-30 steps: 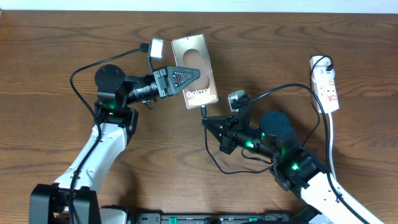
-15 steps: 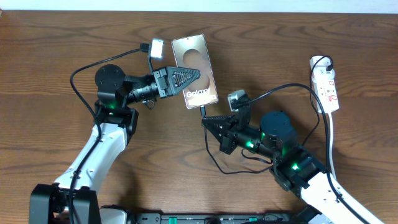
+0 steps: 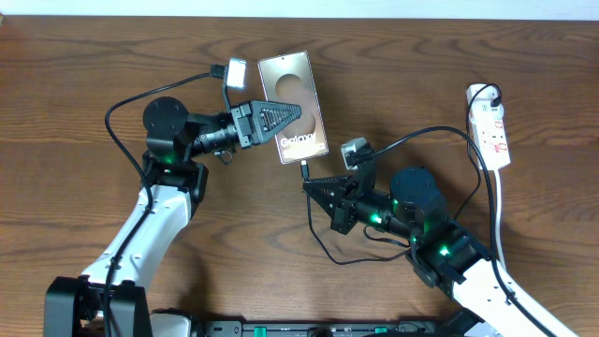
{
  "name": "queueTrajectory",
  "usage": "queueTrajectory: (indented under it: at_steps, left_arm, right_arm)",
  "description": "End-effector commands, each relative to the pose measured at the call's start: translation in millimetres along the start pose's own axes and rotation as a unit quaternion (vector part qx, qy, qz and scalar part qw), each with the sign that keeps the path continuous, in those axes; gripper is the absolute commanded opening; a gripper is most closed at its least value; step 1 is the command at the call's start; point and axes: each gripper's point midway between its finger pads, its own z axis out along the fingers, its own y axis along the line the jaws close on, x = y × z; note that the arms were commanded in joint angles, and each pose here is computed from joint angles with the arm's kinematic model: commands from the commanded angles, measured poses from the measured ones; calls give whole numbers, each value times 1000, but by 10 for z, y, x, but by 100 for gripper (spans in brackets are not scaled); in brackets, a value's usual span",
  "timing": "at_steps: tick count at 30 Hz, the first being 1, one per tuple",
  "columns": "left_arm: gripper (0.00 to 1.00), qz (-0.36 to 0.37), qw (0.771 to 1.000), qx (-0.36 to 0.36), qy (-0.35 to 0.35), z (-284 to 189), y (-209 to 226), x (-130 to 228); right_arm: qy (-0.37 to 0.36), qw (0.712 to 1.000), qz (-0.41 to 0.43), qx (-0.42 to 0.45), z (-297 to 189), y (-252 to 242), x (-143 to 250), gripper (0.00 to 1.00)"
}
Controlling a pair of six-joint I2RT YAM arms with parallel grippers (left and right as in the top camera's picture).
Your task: Plug charger to phone and switch on socket
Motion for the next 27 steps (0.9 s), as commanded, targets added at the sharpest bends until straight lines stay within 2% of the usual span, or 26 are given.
queueTrajectory:
  at_steps: [1, 15, 27]
  left_arm:
    - [8, 32, 999, 15, 14, 0, -134, 4]
    - [7, 49, 998, 21, 27, -3, -150, 50]
    - [7, 61, 998, 10, 8, -87, -102, -48]
  right_arm:
    - [-1, 1000, -2, -4, 2, 36, -20, 1]
    - [-5, 1000, -3, -3, 1, 35, -38, 1]
    - [24, 1000, 8, -7, 0, 32, 91, 1]
